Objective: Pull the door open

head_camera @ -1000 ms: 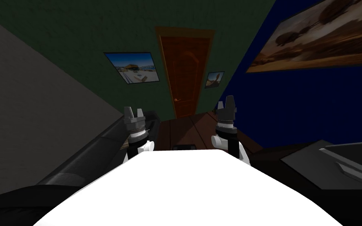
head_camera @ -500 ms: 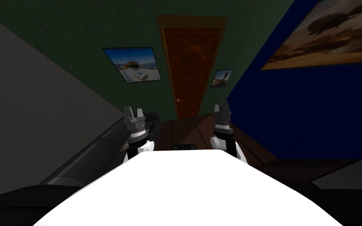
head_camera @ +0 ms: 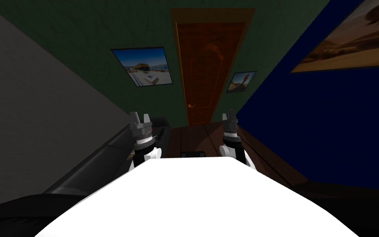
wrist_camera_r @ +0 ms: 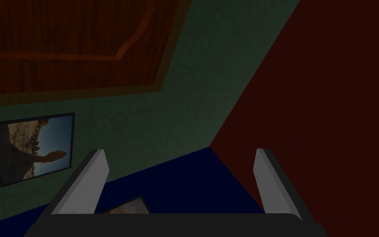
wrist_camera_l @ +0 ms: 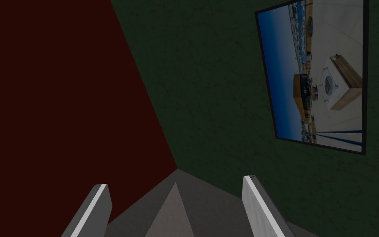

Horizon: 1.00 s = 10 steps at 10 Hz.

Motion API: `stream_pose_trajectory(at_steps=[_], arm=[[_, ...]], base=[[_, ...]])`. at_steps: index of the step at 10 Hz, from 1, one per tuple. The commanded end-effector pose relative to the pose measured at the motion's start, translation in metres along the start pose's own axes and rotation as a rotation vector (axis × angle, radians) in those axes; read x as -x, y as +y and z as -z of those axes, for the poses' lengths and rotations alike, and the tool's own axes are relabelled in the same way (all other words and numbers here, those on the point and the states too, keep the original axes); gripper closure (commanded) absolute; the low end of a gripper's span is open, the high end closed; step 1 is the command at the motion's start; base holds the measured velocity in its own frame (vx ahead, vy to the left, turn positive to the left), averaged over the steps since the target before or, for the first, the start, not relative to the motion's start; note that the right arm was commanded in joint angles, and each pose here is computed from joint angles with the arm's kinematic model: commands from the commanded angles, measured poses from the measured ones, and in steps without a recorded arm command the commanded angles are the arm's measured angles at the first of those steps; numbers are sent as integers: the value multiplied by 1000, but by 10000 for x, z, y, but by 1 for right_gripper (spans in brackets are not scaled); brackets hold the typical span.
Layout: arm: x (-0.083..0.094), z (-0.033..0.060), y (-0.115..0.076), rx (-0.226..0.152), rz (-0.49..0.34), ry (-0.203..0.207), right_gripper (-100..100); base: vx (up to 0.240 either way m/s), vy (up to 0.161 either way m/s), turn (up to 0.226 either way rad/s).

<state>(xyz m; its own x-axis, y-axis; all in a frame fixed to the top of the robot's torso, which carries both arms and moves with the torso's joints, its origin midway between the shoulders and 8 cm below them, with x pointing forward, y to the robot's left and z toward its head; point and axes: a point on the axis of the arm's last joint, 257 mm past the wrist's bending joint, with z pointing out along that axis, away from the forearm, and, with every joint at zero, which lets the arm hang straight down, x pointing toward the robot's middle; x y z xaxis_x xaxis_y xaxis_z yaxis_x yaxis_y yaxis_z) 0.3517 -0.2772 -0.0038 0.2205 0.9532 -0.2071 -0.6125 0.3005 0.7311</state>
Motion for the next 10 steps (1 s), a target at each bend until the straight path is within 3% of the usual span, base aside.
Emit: stream_pose_trajectory(at_steps=[1, 3, 10], arm=[[-16, 70, -142, -25, -19, 4, -100], [-24, 126, -237, -44, -32, 7, -100], [-23, 534, -816, -173, -100, 10, -100]], base=[[112, 52, 134], [120, 39, 72], [163, 54, 125]])
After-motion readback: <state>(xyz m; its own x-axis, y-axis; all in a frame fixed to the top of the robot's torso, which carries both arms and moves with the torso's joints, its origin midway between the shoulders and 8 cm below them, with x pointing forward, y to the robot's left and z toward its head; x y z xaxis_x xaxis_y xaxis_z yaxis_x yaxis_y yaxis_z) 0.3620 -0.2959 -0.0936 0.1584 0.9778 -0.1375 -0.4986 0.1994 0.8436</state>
